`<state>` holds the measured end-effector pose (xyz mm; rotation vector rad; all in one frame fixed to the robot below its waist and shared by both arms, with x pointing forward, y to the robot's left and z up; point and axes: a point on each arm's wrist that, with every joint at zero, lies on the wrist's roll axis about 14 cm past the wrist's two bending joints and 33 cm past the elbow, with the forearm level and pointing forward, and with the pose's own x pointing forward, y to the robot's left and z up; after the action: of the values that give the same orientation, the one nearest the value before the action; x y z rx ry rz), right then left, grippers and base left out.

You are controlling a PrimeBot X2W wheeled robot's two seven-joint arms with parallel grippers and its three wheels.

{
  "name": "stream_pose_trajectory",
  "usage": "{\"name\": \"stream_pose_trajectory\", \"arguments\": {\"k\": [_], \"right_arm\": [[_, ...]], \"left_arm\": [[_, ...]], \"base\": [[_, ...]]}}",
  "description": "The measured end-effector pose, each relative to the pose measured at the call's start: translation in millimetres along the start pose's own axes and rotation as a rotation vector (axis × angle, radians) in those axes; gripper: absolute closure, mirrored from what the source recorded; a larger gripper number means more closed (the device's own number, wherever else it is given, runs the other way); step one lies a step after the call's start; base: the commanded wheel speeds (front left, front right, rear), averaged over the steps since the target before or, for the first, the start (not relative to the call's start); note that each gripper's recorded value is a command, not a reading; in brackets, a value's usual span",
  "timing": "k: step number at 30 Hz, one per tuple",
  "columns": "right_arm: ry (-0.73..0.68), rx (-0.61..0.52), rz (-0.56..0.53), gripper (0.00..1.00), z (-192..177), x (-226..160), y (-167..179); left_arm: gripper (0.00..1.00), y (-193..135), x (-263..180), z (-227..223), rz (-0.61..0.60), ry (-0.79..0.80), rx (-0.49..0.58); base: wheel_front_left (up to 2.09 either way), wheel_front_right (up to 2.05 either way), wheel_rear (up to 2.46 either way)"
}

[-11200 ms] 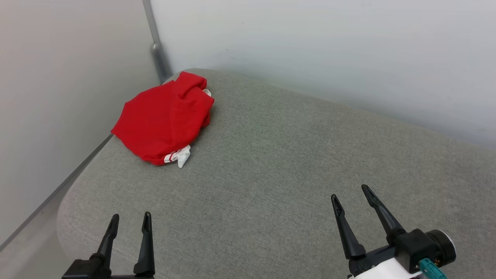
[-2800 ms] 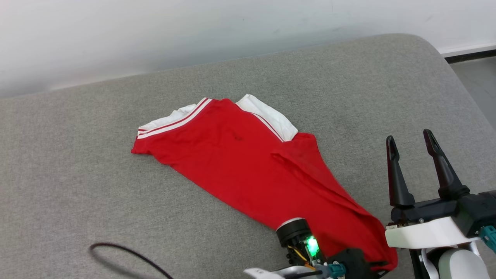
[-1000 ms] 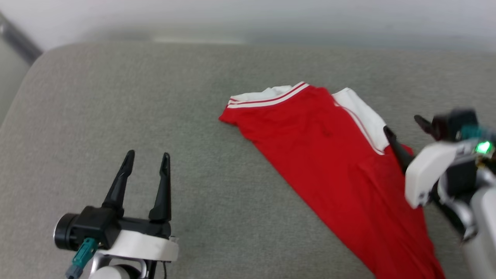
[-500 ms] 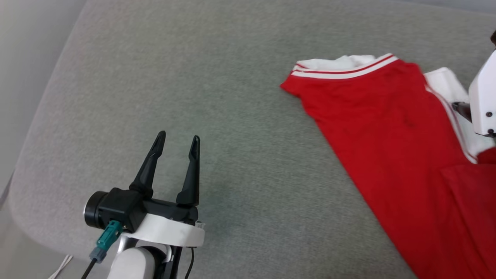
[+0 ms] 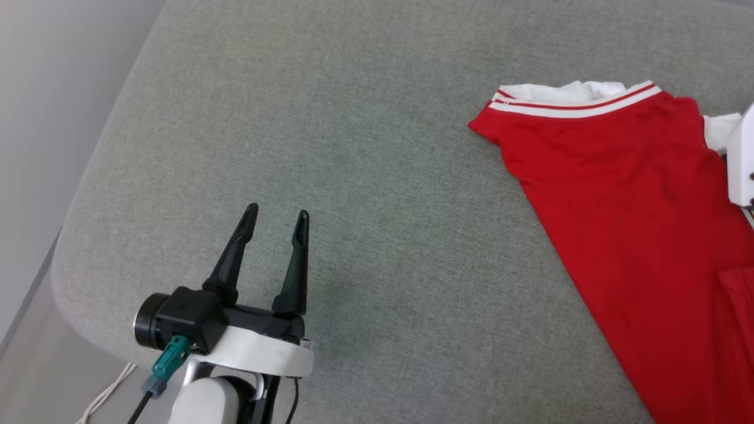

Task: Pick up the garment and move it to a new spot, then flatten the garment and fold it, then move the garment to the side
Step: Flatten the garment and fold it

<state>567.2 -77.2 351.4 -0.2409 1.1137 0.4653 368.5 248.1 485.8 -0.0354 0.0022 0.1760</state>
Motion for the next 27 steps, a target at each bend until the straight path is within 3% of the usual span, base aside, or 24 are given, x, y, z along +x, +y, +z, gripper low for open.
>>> {"name": "stream_pose_trajectory", "arguments": {"k": [8, 23, 27], "right_arm": [[-0.070, 0.073, -0.043, 1.00, -23, -29, -29], [-0.063, 0.265, -0.423, 1.00, -136, -131, -171], [-0.035, 0.306, -0.492, 1.00, -167, -141, -188]], "left_arm": [[0.00, -11, 4, 9, -0.047, -0.039, -0.007], [0.00, -50, 16, 21, -0.174, -0.095, -0.044], [0.00, -51, 17, 23, -0.178, -0.102, -0.046]], "base": [[0.00, 0.00, 0.00], [0.00, 0.00, 0.00], [0.00, 0.00, 0.00]]}}
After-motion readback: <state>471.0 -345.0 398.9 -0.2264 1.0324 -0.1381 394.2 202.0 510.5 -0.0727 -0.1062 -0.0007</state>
